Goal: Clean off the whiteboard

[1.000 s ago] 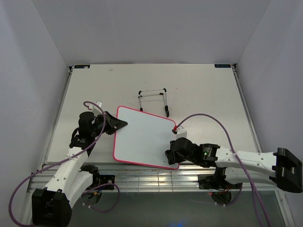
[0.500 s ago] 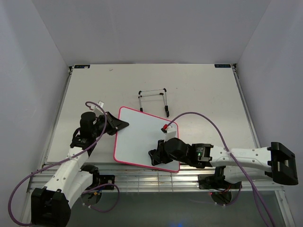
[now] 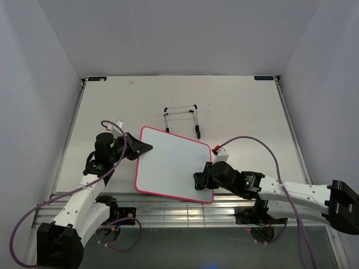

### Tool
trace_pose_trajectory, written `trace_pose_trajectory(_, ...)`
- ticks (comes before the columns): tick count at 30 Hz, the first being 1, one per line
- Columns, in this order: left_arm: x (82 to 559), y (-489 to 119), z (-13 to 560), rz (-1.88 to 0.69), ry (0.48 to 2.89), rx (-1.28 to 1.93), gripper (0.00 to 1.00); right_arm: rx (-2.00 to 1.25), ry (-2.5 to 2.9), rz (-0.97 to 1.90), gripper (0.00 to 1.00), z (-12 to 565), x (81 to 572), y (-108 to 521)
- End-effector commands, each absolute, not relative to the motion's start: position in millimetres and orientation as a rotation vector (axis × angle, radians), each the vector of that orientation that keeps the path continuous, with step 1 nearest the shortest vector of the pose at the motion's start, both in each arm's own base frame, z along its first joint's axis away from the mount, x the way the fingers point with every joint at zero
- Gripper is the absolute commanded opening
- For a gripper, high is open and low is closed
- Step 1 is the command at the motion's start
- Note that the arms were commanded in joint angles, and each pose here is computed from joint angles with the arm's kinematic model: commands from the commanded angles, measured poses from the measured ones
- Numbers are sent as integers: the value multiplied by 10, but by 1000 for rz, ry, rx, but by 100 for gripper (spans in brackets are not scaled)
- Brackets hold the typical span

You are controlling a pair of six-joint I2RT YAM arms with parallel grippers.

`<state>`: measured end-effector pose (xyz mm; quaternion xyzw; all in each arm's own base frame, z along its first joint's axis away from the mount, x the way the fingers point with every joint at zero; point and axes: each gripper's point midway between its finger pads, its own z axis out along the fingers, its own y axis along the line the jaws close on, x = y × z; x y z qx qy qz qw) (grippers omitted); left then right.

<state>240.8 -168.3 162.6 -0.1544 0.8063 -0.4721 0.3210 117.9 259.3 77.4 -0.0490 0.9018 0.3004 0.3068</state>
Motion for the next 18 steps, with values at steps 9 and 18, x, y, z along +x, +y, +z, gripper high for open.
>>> trace_pose_trajectory(9,2428,-1709,1911,-1265,2018,-319,0,-131,2459,475,8,733,1640,1784)
trace_pose_trajectory(18,2351,-1775,2143,-1328,1985,-243,0,-24,2581,166,8,844,2442,1128)
